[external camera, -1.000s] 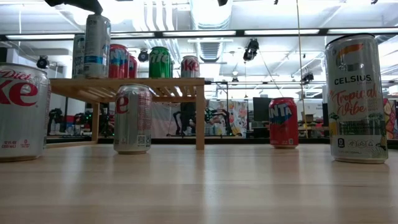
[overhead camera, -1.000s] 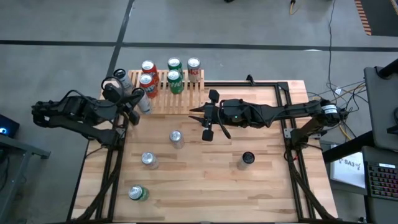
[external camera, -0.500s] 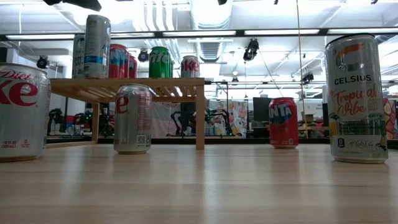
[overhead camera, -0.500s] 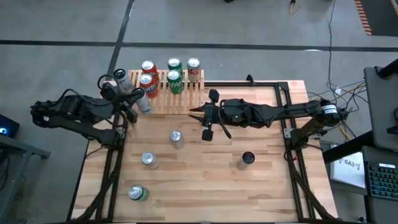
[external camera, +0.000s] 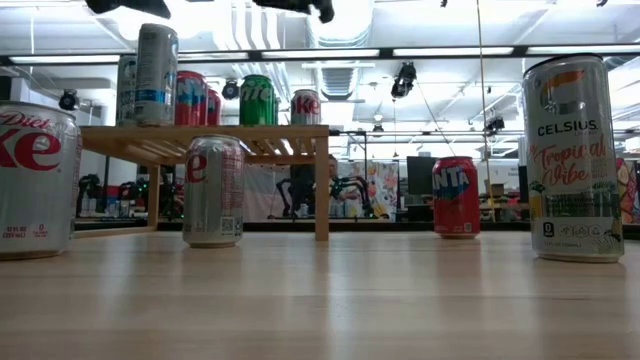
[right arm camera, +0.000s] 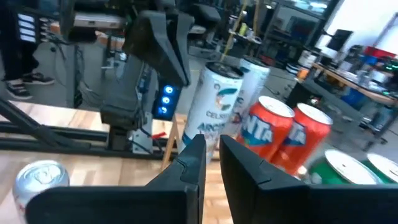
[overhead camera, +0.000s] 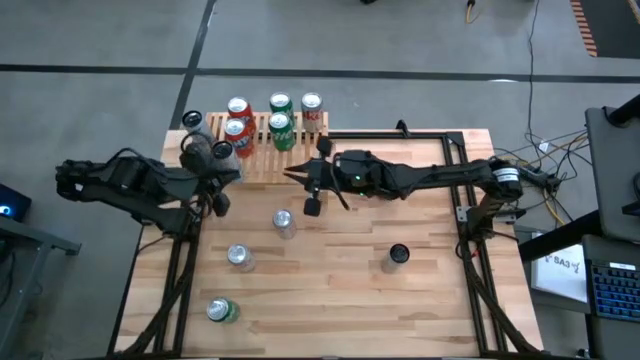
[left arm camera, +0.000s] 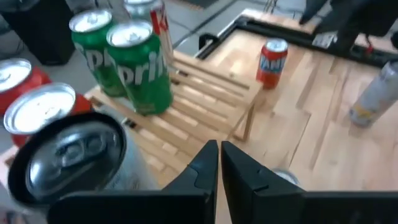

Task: Place canned beverage on shelf
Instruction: Put the top white/blue soda can on the shelf aligned with the other white/blue soda can

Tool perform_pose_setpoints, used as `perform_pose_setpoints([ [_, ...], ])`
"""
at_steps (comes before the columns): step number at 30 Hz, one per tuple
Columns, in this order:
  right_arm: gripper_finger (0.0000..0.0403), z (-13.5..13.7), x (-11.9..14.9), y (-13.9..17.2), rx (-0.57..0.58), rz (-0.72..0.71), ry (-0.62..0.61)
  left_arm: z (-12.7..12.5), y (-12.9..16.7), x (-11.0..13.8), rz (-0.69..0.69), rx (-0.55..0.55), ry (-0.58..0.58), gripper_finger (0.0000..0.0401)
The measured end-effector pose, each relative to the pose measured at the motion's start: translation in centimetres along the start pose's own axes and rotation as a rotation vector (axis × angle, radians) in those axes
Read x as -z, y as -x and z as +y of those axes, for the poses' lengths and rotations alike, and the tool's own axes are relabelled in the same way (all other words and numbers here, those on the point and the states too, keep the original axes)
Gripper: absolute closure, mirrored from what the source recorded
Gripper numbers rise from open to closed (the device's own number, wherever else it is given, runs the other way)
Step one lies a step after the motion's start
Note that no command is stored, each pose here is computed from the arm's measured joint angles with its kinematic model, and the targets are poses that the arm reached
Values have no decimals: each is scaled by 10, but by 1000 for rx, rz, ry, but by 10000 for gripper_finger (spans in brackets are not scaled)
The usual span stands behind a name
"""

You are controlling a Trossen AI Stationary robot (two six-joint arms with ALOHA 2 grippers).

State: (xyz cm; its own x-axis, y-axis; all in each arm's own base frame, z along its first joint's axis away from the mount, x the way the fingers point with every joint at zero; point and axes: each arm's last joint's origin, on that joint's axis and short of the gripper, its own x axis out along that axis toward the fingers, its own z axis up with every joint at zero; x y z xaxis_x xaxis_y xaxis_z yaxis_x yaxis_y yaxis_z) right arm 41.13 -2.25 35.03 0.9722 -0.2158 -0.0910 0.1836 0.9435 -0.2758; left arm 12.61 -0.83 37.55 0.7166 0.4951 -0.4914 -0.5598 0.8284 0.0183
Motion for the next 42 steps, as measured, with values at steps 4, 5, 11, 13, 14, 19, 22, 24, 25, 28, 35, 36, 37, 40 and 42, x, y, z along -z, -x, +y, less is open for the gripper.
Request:
perform_pose_setpoints([
  [4, 374, -8, 4, -21, -20, -4, -2, -2, 0, 5, 44, 14, -1, 400],
  [5, 375, -10, 6, -27, -15, 4, -1, -3, 1, 6, 56, 35, 4, 400],
  [11, 376, -19, 14, -59, 19, 3, 0, 0, 5, 19, 212, 92, 34, 401],
  [13, 376, -20, 19, -71, 24, 10, 6, 3, 5, 25, 263, 39, 49, 401],
  [14, 376, -20, 20, -77, 27, 7, 10, 4, 5, 28, 279, 9, 51, 401],
  [19, 376, -20, 20, -100, 34, 0, 27, 4, 2, 31, 288, -39, 51, 401],
  [22, 376, -20, 22, -113, 44, 7, 21, 5, 1, 31, 263, -70, 47, 401],
  [24, 376, -21, 26, -121, 47, 10, 22, 5, 0, 31, 249, -91, 41, 401],
  [25, 376, -21, 28, -124, 52, 12, 20, 5, -1, 32, 244, -103, 36, 401],
  [28, 376, -25, 30, -130, 102, 16, 4, 5, -2, 33, 231, -125, 28, 401],
  [35, 376, -34, 32, -133, 124, 17, 3, 4, -8, 40, 228, -159, 11, 401],
  [36, 376, -34, 32, -133, 119, 13, 2, 4, -8, 40, 228, -160, 12, 401],
  [37, 376, -34, 31, -133, 111, 3, 2, 4, -8, 40, 227, -161, 13, 401],
  [40, 376, -35, 28, -133, 74, -48, -1, 4, -8, 40, 223, -160, 20, 401],
  [42, 376, -35, 27, -134, 71, -70, -2, 4, -8, 40, 223, -160, 20, 401],
])
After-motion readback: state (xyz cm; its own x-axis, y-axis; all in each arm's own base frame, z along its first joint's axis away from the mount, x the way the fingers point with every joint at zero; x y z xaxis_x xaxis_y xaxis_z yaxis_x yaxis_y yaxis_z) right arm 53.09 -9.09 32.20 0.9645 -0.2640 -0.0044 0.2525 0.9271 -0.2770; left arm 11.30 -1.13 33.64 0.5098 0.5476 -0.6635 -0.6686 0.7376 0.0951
